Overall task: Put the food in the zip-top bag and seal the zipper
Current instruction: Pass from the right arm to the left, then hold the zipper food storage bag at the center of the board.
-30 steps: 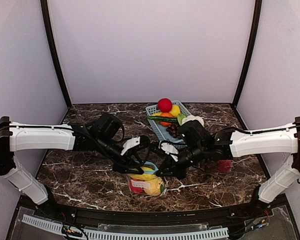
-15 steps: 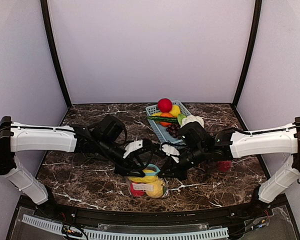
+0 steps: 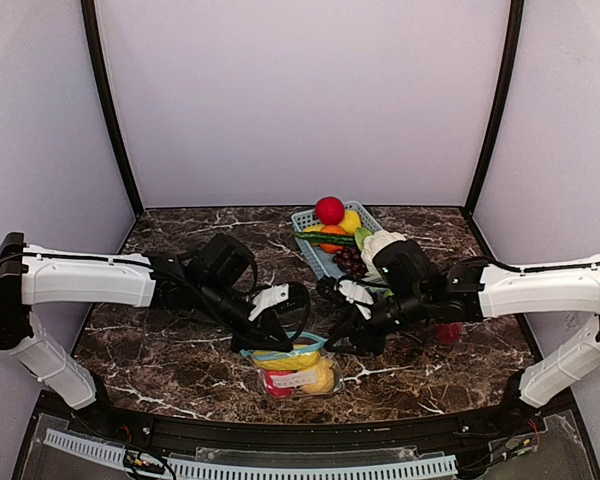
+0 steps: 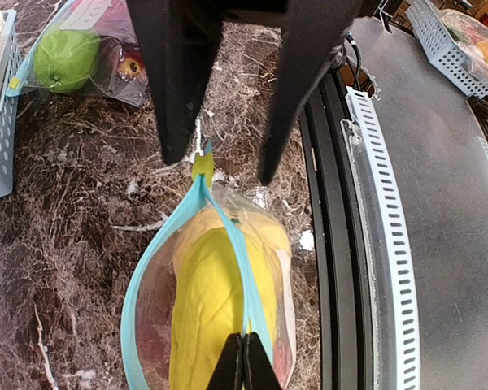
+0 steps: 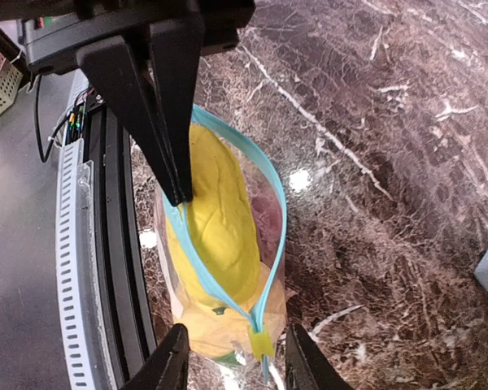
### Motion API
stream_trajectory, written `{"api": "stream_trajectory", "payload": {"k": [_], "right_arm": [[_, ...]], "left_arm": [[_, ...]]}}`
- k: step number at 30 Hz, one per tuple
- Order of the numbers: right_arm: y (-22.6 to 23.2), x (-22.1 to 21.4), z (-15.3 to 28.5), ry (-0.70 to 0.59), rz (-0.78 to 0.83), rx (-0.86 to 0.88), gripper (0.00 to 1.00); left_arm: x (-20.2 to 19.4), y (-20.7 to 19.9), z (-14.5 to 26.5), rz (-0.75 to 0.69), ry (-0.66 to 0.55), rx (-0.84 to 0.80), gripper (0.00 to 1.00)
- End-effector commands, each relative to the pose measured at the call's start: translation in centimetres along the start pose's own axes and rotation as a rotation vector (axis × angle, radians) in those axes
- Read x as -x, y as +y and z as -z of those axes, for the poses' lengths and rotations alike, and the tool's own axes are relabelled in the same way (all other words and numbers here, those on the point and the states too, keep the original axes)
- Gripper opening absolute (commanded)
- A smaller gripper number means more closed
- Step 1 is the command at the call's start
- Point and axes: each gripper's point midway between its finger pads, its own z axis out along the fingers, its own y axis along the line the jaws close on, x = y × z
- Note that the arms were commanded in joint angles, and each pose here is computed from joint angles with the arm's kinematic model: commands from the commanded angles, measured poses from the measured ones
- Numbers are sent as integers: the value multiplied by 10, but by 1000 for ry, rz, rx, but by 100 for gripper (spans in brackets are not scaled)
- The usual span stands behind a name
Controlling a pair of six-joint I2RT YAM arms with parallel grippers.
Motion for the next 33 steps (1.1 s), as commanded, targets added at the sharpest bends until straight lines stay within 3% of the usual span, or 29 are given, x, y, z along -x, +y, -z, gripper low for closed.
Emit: {"api": "stream_trajectory", "payload": {"k": [1,5,7,17,33], "right_arm": [[-7,16,18,-116,-23,-53,46],[-15,13,29,-163,-75,-88,57],[-19,11,32,-189,-105,-99,58],[-22,4,32,-275,-177,-35,39],[-23,-1,11,-225,-178,28,27]], "left_arm": [[-14,-5,-3,46,51,-19,1],[-11,-5,-2,45,42,-15,1],[-11,-5,-3,44,39,-15,1],[-11,-5,-2,39,38,-13,1],[-11,-4,-1,33,40,-6,1]]}}
